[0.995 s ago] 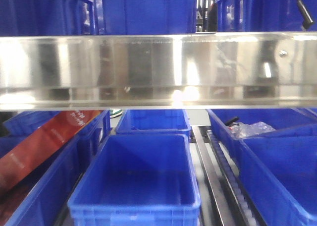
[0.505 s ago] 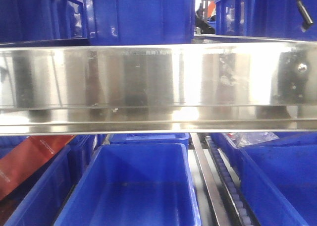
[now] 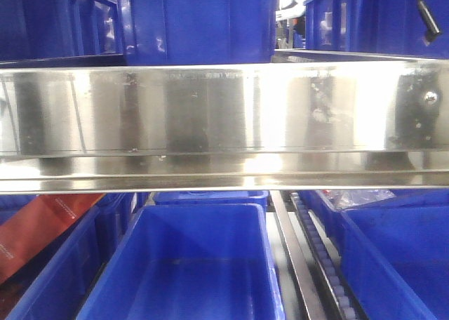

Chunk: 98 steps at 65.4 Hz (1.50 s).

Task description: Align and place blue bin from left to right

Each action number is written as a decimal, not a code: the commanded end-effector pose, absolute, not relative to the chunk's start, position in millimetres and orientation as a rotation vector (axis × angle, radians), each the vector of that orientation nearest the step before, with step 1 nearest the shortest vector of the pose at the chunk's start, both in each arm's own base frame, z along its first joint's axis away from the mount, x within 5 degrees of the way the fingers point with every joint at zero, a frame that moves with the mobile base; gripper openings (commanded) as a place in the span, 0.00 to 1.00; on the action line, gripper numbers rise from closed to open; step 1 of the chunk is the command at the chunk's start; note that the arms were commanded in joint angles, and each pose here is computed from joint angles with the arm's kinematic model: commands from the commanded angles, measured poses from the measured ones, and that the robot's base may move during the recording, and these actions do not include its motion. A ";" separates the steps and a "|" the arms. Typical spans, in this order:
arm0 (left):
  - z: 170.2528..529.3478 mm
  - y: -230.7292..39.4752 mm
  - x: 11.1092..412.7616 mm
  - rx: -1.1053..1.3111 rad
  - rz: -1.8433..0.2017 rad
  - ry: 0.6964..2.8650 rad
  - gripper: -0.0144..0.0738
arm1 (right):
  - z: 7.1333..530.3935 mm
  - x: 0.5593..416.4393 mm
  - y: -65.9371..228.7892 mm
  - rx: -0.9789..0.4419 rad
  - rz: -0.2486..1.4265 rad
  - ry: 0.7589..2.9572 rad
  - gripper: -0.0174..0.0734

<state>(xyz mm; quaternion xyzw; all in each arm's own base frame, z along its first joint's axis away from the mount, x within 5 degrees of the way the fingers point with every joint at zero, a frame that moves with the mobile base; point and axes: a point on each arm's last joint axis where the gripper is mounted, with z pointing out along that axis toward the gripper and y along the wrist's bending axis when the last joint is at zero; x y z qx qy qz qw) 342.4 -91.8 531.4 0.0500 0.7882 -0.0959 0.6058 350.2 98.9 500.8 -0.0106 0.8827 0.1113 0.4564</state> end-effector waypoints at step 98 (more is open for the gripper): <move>465.0 -101.1 392.5 0.118 -0.138 2.111 0.04 | 459.1 419.3 95.0 -0.060 0.206 2.088 0.11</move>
